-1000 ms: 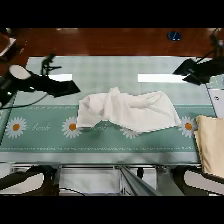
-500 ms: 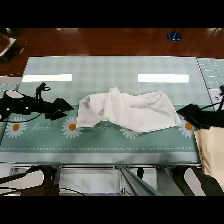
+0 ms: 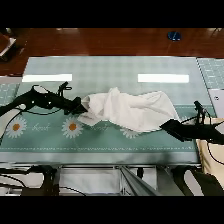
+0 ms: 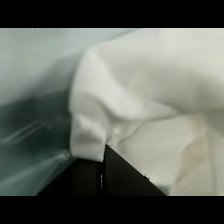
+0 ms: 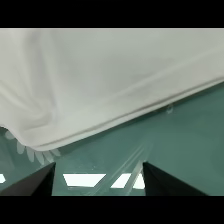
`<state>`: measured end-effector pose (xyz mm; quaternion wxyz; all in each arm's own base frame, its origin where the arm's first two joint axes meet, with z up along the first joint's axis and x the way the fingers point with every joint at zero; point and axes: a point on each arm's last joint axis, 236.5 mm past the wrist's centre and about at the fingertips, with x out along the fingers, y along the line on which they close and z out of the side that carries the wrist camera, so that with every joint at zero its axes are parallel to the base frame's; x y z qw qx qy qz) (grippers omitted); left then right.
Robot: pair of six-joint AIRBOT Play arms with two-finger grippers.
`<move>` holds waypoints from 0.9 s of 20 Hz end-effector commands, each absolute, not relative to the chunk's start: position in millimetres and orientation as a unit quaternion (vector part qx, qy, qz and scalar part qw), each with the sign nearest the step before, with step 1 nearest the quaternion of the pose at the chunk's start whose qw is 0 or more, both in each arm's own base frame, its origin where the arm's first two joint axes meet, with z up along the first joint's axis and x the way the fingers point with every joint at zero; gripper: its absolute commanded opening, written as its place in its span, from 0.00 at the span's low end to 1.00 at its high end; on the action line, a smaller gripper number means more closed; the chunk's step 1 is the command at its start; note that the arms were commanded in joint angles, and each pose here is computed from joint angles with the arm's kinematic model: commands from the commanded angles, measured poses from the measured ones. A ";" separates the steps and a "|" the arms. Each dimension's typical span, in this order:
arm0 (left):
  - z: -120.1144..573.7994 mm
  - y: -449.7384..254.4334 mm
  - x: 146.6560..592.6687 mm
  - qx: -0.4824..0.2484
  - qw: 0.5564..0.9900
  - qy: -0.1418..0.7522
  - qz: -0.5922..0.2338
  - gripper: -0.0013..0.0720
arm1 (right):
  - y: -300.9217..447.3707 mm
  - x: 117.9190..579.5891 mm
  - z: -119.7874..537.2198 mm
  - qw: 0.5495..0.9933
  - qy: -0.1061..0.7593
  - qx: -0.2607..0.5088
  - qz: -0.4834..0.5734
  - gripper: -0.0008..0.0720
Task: Fold the shirts.
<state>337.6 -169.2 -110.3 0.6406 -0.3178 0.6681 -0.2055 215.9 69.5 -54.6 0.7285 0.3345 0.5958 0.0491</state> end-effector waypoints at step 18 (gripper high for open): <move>-95.9 -180.8 351.9 -0.309 0.643 0.661 -0.232 0.04 | 140.7 362.5 -75.6 0.700 0.600 0.371 0.114 0.05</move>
